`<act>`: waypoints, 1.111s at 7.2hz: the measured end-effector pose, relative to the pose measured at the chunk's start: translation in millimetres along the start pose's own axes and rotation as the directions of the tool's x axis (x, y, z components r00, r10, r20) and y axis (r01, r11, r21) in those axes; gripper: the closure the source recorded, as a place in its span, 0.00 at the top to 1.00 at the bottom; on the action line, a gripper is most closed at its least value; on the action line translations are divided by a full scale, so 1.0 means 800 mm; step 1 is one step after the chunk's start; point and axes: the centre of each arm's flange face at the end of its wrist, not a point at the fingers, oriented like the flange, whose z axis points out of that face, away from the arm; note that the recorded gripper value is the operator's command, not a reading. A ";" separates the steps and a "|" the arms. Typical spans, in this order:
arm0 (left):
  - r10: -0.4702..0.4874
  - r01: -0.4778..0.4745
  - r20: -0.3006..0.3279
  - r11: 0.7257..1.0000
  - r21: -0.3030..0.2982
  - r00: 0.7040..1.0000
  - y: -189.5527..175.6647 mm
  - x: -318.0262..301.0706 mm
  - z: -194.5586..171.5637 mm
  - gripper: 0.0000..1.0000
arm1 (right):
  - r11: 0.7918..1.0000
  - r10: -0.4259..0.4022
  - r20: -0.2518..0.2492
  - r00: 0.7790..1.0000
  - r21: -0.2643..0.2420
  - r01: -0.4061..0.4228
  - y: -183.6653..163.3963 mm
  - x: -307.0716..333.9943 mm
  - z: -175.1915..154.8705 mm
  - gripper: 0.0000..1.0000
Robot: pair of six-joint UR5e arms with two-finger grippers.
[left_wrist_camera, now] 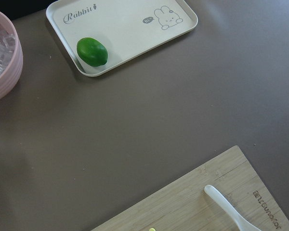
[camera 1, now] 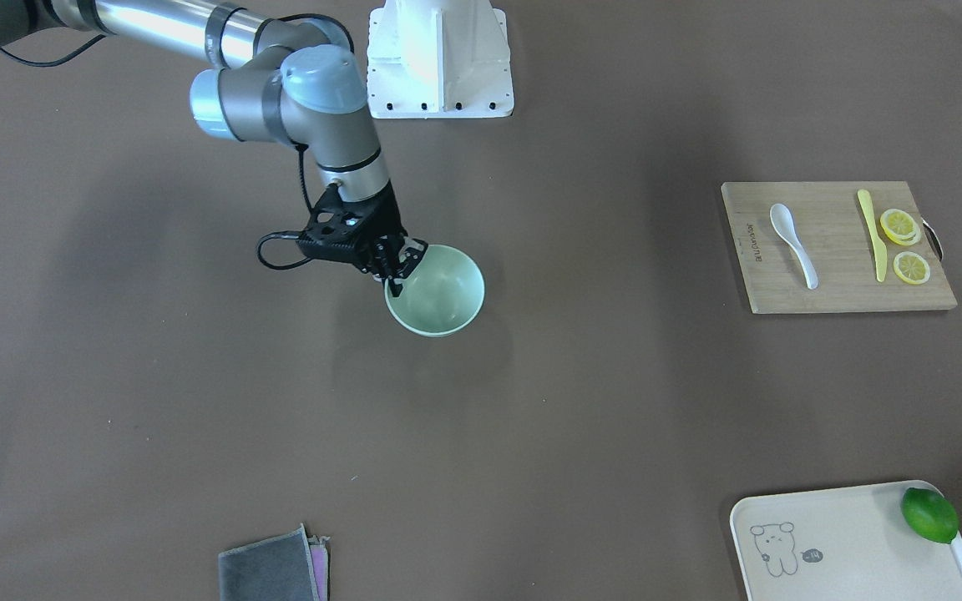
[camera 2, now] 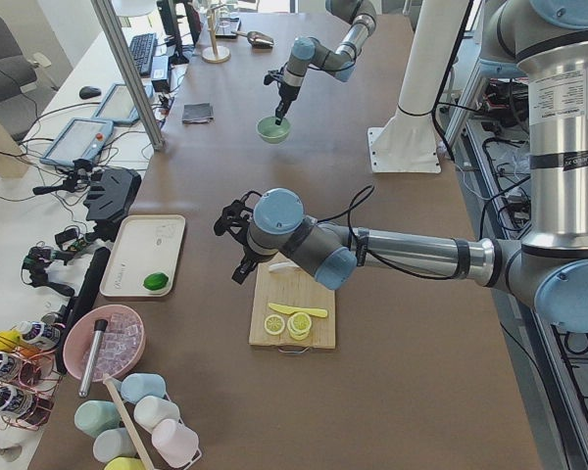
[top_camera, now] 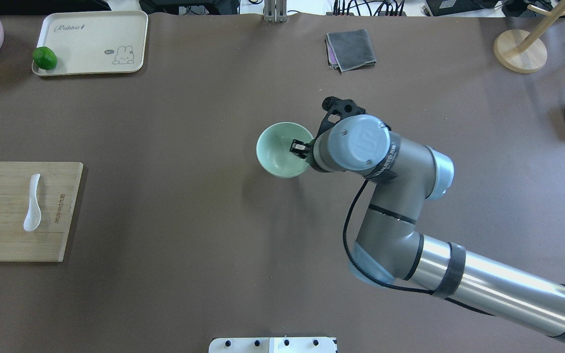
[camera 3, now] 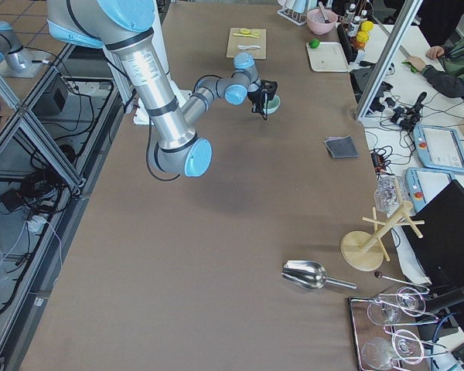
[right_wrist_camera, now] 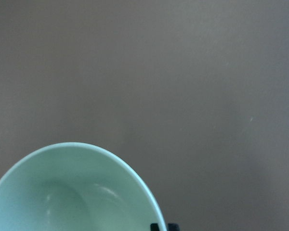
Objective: Place spoon in bowl
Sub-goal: 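Slide the pale green bowl with the right gripper toward the table center, then release the bowl and withdraw the right gripper while the left gripper reaches toward the spoon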
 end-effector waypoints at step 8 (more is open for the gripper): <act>-0.445 0.445 0.005 0.895 -0.027 0.896 -0.035 0.109 0.111 0.98 | 0.965 -0.256 0.000 0.967 -0.049 0.256 -0.224 0.146 -0.113 1.00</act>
